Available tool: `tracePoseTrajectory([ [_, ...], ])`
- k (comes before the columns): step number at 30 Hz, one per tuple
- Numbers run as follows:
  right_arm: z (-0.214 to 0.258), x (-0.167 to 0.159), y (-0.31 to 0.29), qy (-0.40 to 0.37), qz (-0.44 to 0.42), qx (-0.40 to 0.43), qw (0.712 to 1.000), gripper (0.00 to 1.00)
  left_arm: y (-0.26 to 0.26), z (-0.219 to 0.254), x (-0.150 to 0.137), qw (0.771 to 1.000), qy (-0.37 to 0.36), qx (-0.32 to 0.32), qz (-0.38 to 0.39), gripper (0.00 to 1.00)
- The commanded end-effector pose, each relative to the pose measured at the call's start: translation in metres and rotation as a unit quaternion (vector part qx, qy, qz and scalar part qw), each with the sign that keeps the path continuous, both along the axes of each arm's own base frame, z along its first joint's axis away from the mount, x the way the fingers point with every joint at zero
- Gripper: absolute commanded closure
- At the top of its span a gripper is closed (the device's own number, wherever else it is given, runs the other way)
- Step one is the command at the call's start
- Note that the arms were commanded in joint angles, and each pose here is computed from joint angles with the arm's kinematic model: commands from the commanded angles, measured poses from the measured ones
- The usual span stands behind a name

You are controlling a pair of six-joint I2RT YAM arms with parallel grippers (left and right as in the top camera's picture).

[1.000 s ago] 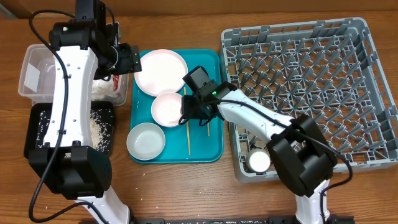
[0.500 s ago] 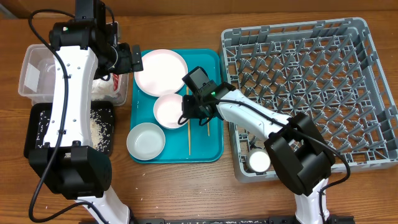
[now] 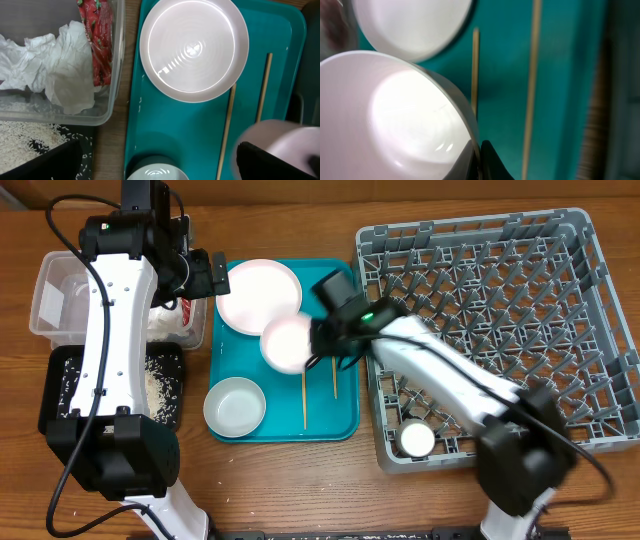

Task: Sort waste into correct bins and load items into the dishwasher
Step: 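Lift the pink bowl and carry it over the dish rack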

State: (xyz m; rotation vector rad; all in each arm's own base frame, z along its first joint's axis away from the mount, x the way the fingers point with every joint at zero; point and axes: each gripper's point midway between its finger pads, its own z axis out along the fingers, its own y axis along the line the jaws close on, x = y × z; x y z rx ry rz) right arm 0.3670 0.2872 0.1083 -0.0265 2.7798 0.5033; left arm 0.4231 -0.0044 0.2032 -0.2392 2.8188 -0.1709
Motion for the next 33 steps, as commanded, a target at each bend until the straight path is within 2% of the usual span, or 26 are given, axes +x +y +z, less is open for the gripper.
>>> tracePoseTrajectory([
  [1, 0.099, 0.043, -0.071, -0.142, -0.101, -0.037, 0.984, 0.96, 0.003, 0.007, 0.004, 1.000, -0.013, 0.005, 0.000, 0.00],
  [3, 0.116, 0.056, -0.112, -0.186, -0.162, -0.094, 0.965, 0.96, 0.002, 0.007, 0.004, 1.000, -0.013, 0.005, 0.000, 0.00],
  [4, 0.128, 0.064, -0.147, -0.222, -0.212, -0.154, 0.939, 0.96, 0.003, 0.007, 0.004, 1.000, -0.013, 0.005, 0.000, 0.00],
  [8, 0.147, 0.072, -0.194, -0.276, -0.246, -0.290, 0.882, 0.96, 0.002, 0.007, 0.004, 1.000, -0.013, 0.005, 0.000, 0.00],
  [11, 0.156, 0.081, -0.210, -0.300, -0.234, -0.377, 0.844, 0.96, 0.003, 0.007, 0.004, 1.000, -0.013, 0.005, 0.000, 0.00],
  [19, 0.140, 0.107, -0.214, -0.293, -0.162, -0.522, 0.785, 0.96, 0.002, 0.007, 0.004, 1.000, -0.013, 0.005, 0.000, 0.00],
  [25, 0.116, 0.122, -0.208, -0.275, -0.113, -0.577, 0.761, 0.96, 0.002, 0.007, 0.004, 1.000, -0.013, 0.005, 0.000, 0.00],
  [33, 0.079, 0.127, -0.194, -0.256, -0.079, -0.593, 0.759, 0.96, 0.002, 0.007, 0.004, 1.000, -0.013, 0.005, 0.000, 0.00],
])
